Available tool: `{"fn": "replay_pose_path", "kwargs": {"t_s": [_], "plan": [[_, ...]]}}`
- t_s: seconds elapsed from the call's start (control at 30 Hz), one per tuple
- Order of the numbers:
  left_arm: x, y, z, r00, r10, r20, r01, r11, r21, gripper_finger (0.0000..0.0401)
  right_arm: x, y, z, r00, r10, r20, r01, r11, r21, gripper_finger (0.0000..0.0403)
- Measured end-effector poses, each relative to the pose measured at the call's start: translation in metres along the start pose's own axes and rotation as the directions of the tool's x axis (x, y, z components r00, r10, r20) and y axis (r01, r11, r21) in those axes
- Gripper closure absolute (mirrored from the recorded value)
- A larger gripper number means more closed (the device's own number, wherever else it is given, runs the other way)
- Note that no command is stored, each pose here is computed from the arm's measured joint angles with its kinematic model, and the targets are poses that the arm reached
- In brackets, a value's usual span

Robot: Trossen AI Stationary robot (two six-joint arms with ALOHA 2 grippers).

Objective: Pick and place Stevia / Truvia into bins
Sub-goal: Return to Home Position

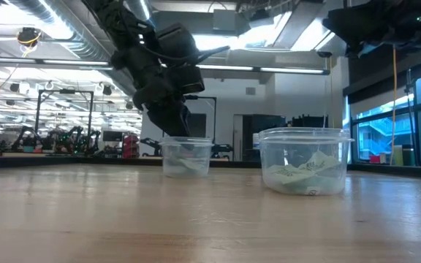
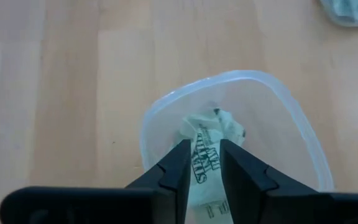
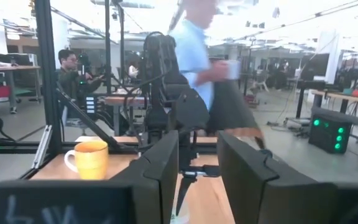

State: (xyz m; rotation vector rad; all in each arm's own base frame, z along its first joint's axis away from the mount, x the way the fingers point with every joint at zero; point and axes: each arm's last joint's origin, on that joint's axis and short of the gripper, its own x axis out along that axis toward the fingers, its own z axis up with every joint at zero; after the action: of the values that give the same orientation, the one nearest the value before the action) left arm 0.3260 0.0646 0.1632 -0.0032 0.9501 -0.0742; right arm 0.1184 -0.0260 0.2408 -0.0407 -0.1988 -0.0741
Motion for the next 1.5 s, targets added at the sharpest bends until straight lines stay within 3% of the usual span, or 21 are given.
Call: {"fn": "replay_pose_path", "kwargs": {"t_s": [0.2, 0.4, 0.57, 0.73, 0.83, 0.93, 1.03, 1.17, 1.37, 1.5], "plan": [[-0.013, 0.003, 0.009, 0.993, 0.118, -0.021, -0.118, 0.993, -0.003, 0.0322, -0.006, 0.001, 0.002, 1.0, 0.0, 0.009, 0.0, 1.0, -0.01, 0.0287], [-0.039, 0.0, 0.021, 0.99, 0.124, 0.071, -0.125, 0.992, 0.008, 0.0327, -0.007, 0.001, 0.002, 1.0, -0.001, 0.001, 0.001, 1.0, 0.013, 0.0287], [-0.085, -0.008, 0.022, 0.981, 0.153, 0.117, -0.158, 0.987, 0.032, 0.0327, -0.007, 0.001, -0.002, 0.999, -0.001, -0.041, 0.002, 1.0, 0.026, 0.0287], [-0.137, -0.015, 0.016, 0.936, 0.318, 0.15, -0.331, 0.941, 0.068, 0.0325, -0.008, -0.001, -0.011, 0.987, -0.095, -0.129, 0.099, 0.995, 0.024, 0.0287], [-0.161, -0.019, 0.011, 0.91, 0.376, 0.175, -0.382, 0.924, 0.002, 0.0324, -0.008, -0.003, -0.011, 0.982, -0.138, -0.128, 0.145, 0.988, 0.053, 0.0287], [-0.181, -0.023, 0.0, 0.899, 0.376, 0.225, -0.376, 0.926, -0.046, 0.0326, -0.008, -0.003, -0.012, 0.981, -0.139, -0.135, 0.146, 0.988, 0.046, 0.0287], [-0.204, -0.025, -0.014, 0.886, 0.285, 0.365, -0.275, 0.958, -0.08, 0.0328, -0.008, -0.003, -0.012, 0.981, -0.139, -0.138, 0.146, 0.988, 0.046, 0.0287], [-0.224, -0.027, -0.037, 0.831, 0.181, 0.527, -0.175, 0.983, -0.062, 0.0328, -0.008, -0.003, -0.012, 0.98, -0.139, -0.14, 0.145, 0.989, 0.034, 0.0287], [-0.231, -0.029, -0.075, 0.738, 0.246, 0.628, -0.196, 0.969, -0.15, 0.0328, -0.01, -0.003, -0.026, 0.986, -0.141, -0.092, 0.144, 0.989, 0.032, 0.0287], [-0.226, -0.033, -0.094, 0.696, 0.178, 0.696, -0.135, 0.984, -0.117, 0.0328, -0.013, -0.002, -0.032, 0.99, -0.141, -0.001, 0.141, 0.99, 0.015, 0.0287]]}}
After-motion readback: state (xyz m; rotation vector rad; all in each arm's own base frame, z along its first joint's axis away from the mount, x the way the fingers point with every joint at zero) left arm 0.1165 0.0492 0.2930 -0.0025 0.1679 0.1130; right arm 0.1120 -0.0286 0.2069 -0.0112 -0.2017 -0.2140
